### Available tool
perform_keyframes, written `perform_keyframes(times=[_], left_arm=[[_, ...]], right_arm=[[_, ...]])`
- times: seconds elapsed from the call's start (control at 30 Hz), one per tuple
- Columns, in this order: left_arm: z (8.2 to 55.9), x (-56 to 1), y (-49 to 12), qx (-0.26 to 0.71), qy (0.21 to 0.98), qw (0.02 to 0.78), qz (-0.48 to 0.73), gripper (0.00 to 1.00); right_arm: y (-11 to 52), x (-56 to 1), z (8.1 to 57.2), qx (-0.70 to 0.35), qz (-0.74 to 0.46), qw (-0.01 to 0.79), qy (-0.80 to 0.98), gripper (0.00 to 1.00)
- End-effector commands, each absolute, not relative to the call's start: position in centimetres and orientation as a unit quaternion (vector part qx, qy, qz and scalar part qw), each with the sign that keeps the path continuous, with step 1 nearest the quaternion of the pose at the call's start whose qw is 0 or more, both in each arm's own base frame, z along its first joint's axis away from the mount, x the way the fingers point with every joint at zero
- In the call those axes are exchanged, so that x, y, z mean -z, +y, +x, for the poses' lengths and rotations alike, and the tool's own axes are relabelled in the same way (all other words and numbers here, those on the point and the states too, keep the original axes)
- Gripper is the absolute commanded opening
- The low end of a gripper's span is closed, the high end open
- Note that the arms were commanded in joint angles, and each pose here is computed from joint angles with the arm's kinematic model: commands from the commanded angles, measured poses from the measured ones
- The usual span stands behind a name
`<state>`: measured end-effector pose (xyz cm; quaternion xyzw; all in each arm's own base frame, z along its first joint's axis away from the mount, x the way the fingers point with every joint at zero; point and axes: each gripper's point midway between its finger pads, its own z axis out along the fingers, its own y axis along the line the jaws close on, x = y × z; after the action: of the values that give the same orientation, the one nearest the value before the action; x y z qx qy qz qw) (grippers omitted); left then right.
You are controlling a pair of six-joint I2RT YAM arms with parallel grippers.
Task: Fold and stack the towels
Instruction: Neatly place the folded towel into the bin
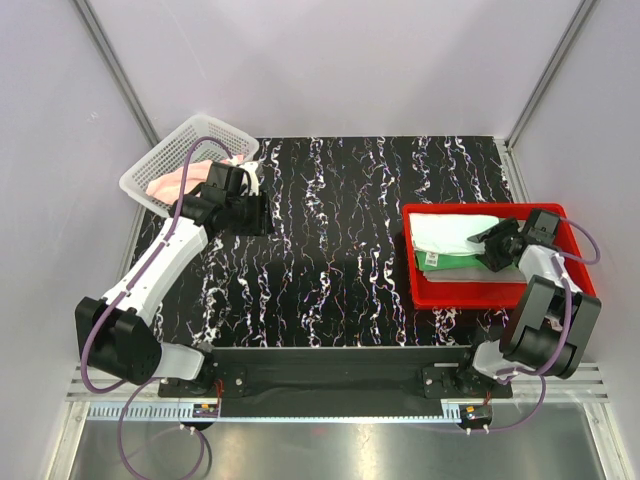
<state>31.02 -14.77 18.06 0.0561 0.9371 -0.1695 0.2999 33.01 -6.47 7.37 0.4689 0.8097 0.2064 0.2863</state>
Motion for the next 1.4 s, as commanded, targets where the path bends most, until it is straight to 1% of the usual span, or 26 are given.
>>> perform_keyframes(times=[0.0, 0.13, 0.27, 0.33, 0.43, 0.53, 0.57, 0.6, 0.67, 0.7, 0.77, 0.8, 0.87, 1.0, 1.07, 1.13, 1.23, 1.27, 1.33, 1.37], left_arm=[[31.6, -19.6, -15.2, 0.185, 0.924, 0.329, 0.062, 0.5], [31.5, -19.6, -15.0, 0.182, 0.924, 0.33, 0.061, 0.5], [31.6, -19.7, -15.1, 0.187, 0.923, 0.331, 0.06, 0.5], [31.6, -19.7, -15.2, 0.187, 0.923, 0.33, 0.061, 0.5], [31.4, -19.6, -15.2, 0.188, 0.923, 0.33, 0.063, 0.5], [31.4, -19.6, -15.2, 0.188, 0.923, 0.329, 0.062, 0.5], [31.4, -19.5, -15.1, 0.186, 0.924, 0.329, 0.062, 0.5], [31.4, -19.6, -15.0, 0.184, 0.924, 0.33, 0.061, 0.5], [31.4, -19.6, -15.0, 0.183, 0.924, 0.33, 0.061, 0.5], [31.4, -19.6, -15.0, 0.183, 0.924, 0.33, 0.061, 0.5], [31.4, -19.5, -14.9, 0.181, 0.925, 0.329, 0.06, 0.5], [31.4, -19.5, -14.9, 0.18, 0.925, 0.329, 0.059, 0.5], [31.5, -19.5, -14.8, 0.176, 0.926, 0.329, 0.057, 0.5], [31.6, -19.7, -14.5, 0.167, 0.927, 0.331, 0.052, 0.5], [31.7, -19.9, -14.5, 0.167, 0.927, 0.331, 0.05, 0.5], [31.8, -20.0, -14.5, 0.168, 0.927, 0.331, 0.047, 0.5], [32.1, -20.3, -14.3, 0.161, 0.927, 0.336, 0.041, 0.5], [32.4, -20.5, -14.2, 0.156, 0.927, 0.34, 0.038, 0.5], [32.7, -20.8, -14.0, 0.151, 0.927, 0.342, 0.035, 0.51], [32.8, -20.8, -13.9, 0.148, 0.927, 0.343, 0.033, 0.51]], right_arm=[[-7.9, -9.5, 34.1, -0.175, 0.456, 0.348, 0.8, 0.62], [-10.1, -12.1, 33.5, -0.1, 0.443, 0.396, 0.798, 0.62], [-10.9, -14.1, 33.4, -0.077, 0.427, 0.429, 0.792, 0.62], [-11.1, -14.6, 33.3, -0.068, 0.418, 0.435, 0.794, 0.62], [-11.1, -14.5, 33.1, -0.06, 0.413, 0.424, 0.804, 0.62], [-10.0, -14.2, 33.5, -0.085, 0.4, 0.405, 0.818, 0.61], [-9.7, -14.1, 33.6, -0.091, 0.39, 0.401, 0.824, 0.58], [-9.5, -13.9, 33.8, -0.096, 0.384, 0.396, 0.829, 0.51], [-8.8, -13.3, 34.7, -0.119, 0.367, 0.386, 0.838, 0.42], [-8.4, -12.2, 34.9, -0.133, 0.364, 0.367, 0.846, 0.36], [-8.9, -10.9, 34.7, -0.118, 0.376, 0.341, 0.854, 0.31], [-9.8, -9.3, 34.3, -0.089, 0.393, 0.319, 0.858, 0.28], [-10.3, -8.2, 33.8, -0.07, 0.397, 0.307, 0.862, 0.22], [-11.8, -8.0, 33.8, -0.031, 0.394, 0.31, 0.865, 0.21], [-12.1, -9.4, 34.5, -0.032, 0.383, 0.321, 0.866, 0.26], [-11.4, -11.4, 35.2, -0.049, 0.364, 0.333, 0.868, 0.34], [-9.5, -14.1, 36.5, -0.082, 0.325, 0.348, 0.876, 0.39], [-7.6, -14.0, 36.5, -0.1, 0.302, 0.329, 0.889, 0.39], [-5.7, -15.1, 37.2, -0.125, 0.277, 0.334, 0.892, 0.37], [-4.3, -15.3, 37.5, -0.147, 0.271, 0.334, 0.891, 0.31]])
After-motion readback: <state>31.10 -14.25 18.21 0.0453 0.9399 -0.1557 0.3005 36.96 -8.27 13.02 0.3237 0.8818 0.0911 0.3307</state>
